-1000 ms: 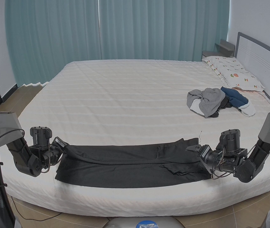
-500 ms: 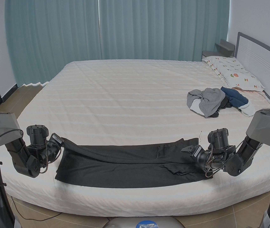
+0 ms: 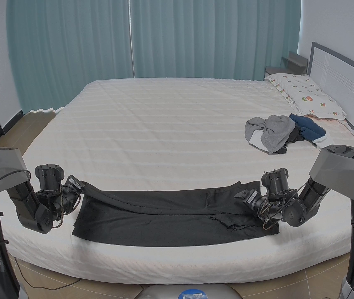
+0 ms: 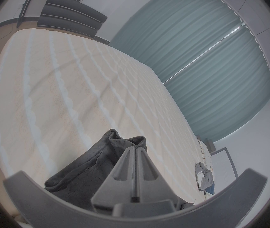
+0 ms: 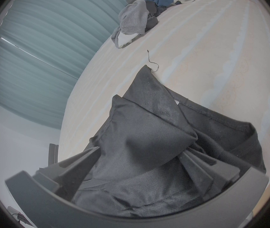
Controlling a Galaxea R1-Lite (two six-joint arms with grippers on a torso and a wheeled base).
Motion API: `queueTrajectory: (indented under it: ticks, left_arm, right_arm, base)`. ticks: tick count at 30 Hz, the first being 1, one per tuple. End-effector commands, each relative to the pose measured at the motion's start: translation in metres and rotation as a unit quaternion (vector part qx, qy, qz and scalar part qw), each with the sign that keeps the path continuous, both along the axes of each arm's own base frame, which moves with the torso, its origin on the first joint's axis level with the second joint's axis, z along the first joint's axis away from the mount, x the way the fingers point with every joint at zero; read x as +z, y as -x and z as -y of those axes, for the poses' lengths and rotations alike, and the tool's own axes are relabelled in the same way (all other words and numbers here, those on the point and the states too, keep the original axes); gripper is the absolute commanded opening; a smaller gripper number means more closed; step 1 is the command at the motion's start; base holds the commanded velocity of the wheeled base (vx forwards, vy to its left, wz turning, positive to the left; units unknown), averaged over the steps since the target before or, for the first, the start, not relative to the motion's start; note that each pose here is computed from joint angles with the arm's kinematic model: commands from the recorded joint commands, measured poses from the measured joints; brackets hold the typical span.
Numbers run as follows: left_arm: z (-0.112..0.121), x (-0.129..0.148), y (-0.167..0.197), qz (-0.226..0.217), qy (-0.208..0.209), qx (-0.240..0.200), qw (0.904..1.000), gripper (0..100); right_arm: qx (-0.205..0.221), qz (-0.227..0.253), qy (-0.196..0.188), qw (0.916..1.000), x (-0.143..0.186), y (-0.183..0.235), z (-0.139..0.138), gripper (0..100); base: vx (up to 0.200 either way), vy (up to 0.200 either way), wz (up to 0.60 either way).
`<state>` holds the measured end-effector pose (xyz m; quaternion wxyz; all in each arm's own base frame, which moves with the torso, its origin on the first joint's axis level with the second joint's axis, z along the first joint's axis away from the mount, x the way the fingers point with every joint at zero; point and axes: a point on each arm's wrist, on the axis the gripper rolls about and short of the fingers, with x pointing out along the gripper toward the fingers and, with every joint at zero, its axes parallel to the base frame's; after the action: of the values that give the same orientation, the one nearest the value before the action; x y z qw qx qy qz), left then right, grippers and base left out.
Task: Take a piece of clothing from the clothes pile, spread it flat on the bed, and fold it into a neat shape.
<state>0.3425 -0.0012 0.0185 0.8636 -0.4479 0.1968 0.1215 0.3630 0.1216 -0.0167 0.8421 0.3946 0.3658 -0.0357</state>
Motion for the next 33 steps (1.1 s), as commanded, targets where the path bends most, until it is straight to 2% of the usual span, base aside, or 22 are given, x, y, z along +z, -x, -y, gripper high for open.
queueTrajectory:
  ticks: [1,6,12,16,18,21,27,30,33]
  left_arm:
    - [0.000,0.000,0.000,0.000,-0.001,-0.001,1.0000,0]
    - [0.000,0.000,0.000,0.000,-0.001,-0.001,1.0000,0]
    - [0.001,0.004,-0.003,0.010,-0.001,-0.001,1.0000,0]
    - [-0.001,0.009,-0.008,0.037,0.001,0.001,0.9993,0]
    - [-0.002,0.013,-0.010,0.079,0.000,0.003,0.9968,0]
    - [-0.002,0.009,-0.011,0.101,-0.002,0.004,0.9949,0]
    - [-0.003,-0.012,-0.008,0.073,-0.017,0.012,0.9971,0]
    - [-0.006,-0.026,0.005,0.030,-0.067,-0.008,0.9973,0]
    - [-0.006,-0.037,0.009,0.009,-0.094,-0.021,0.9953,0]
  right_arm:
    - [-0.008,-0.002,0.008,0.9999,-0.006,-0.006,-0.002,0]
    - [-0.022,0.005,0.017,0.9996,0.001,-0.012,-0.001,0]
    - [-0.029,0.018,0.011,0.9994,0.011,-0.019,0.002,0]
    - [-0.039,0.046,-0.001,0.9982,0.023,-0.026,0.004,0]
    - [-0.057,0.092,-0.024,0.9938,0.033,-0.032,0.003,0]
    - [-0.061,0.117,-0.029,0.9909,0.031,-0.032,0.003,0]
    - [-0.050,0.087,-0.011,0.9949,0.015,-0.018,0.005,0]
    - [-0.021,0.068,0.033,0.9970,0.003,-0.005,0.009,0]
    - [-0.008,0.060,0.052,0.9968,-0.003,-0.001,0.010,0]
  base:
    - [0.000,0.000,0.00]
    - [0.000,0.000,0.00]
    - [0.000,0.000,0.00]
    - [0.000,0.000,0.00]
    - [0.000,0.000,0.00]
    - [0.000,0.000,0.00]
    - [0.000,0.000,0.00]
    - [0.000,0.000,0.00]
    - [0.000,0.000,0.00]
